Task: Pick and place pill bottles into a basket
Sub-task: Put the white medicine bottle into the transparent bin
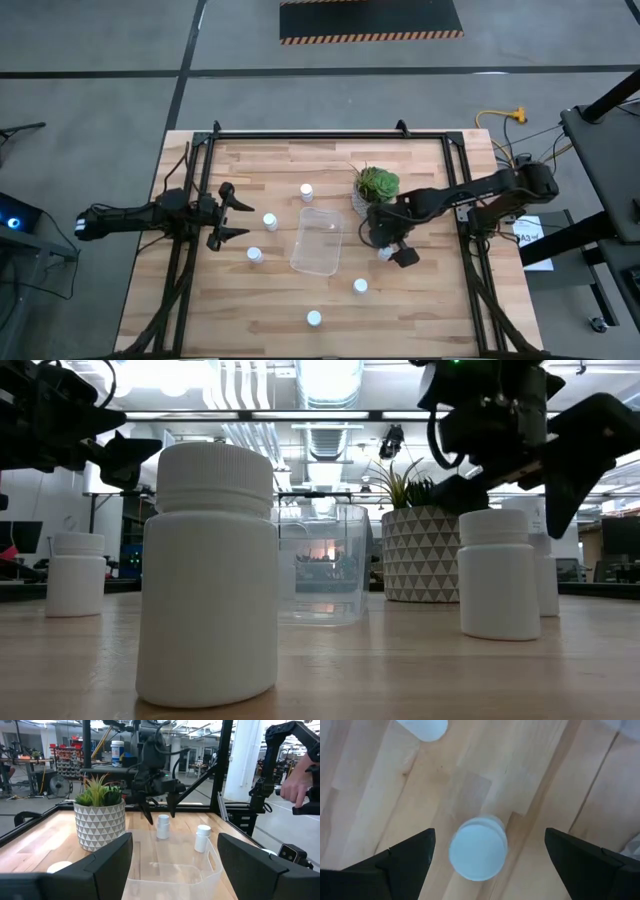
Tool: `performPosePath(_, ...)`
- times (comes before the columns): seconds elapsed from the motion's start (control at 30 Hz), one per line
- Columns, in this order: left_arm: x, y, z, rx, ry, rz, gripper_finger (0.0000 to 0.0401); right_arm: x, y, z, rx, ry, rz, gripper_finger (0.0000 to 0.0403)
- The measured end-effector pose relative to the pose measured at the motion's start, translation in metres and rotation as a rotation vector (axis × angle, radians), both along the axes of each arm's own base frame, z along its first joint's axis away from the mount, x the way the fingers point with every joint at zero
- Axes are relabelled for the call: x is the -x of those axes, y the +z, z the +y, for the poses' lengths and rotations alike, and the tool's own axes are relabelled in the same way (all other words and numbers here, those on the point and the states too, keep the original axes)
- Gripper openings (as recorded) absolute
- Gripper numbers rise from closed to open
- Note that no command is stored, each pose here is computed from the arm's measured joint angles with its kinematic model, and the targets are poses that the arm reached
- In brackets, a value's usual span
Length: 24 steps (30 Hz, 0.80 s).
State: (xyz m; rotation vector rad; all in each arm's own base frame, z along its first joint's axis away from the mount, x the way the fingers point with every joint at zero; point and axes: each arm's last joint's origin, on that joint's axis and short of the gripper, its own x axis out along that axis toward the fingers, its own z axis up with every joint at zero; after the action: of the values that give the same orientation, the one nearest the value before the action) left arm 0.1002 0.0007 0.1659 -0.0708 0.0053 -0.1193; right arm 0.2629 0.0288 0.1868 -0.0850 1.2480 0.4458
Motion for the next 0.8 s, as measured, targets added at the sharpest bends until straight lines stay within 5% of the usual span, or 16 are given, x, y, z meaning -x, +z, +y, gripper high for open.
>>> performPosePath(0.43,0.0000,0.0000,0.0000,0.000,0.000,0.000,0.0274,-0.0012,-0.0044,0.0006,-0.005,-0.023,0.030,0.0356)
performPosePath(0.8,0.0001,0.0001,0.0000,0.000,0.000,-0.001,0.0274,0.0019,-0.0046,0.0014,-0.036,-0.014,0.065,0.0236)
